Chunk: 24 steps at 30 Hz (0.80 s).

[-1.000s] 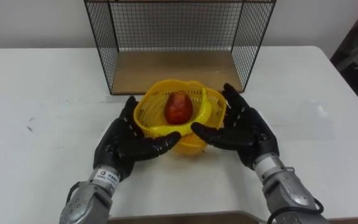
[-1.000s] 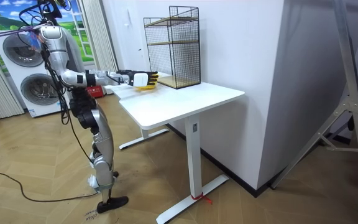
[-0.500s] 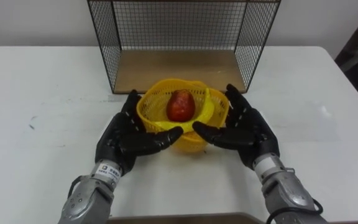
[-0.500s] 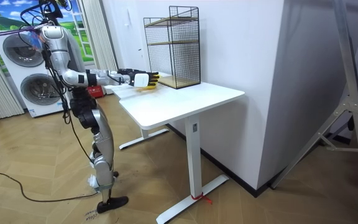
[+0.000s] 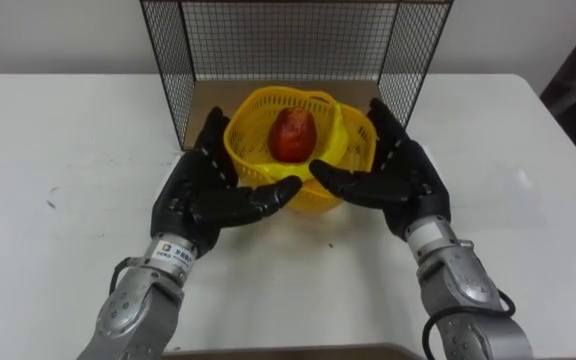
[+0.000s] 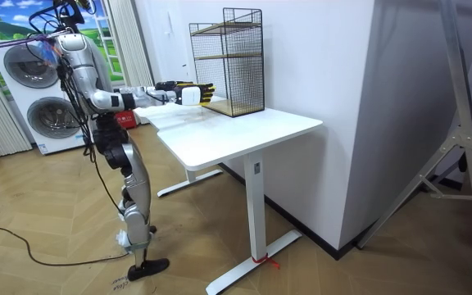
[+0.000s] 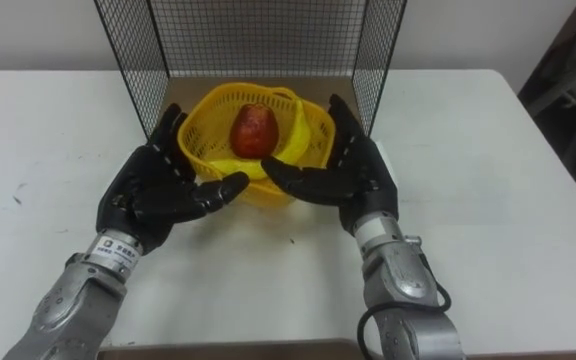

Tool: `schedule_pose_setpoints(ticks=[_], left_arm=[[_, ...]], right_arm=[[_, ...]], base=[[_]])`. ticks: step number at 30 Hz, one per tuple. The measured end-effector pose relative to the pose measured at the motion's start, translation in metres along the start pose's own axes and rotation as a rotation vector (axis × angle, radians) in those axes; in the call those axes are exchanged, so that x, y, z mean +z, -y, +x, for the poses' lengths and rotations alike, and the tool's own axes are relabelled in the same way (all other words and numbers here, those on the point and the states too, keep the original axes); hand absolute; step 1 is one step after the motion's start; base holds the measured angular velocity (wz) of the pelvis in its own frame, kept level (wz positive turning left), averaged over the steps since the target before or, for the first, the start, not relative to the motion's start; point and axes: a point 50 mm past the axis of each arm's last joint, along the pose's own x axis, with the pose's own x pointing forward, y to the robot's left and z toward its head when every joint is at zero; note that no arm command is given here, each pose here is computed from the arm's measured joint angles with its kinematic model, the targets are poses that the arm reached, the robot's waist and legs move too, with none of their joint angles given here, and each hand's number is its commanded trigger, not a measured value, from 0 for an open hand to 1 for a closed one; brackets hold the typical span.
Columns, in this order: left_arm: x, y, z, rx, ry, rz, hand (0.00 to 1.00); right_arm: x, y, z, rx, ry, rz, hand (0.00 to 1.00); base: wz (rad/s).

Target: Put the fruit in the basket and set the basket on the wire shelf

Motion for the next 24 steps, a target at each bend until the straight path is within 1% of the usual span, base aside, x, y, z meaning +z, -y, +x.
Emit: schedule_pose_setpoints(ticks=[24], left_arm=[[-0.0014,-0.0004,-0.0001,0.002,-0.006,-0.001,0.0]], right_arm=[[0.005,-0.0022,0.0004,0.01,0.021,-0.001,0.0]], base=[[0.0]])
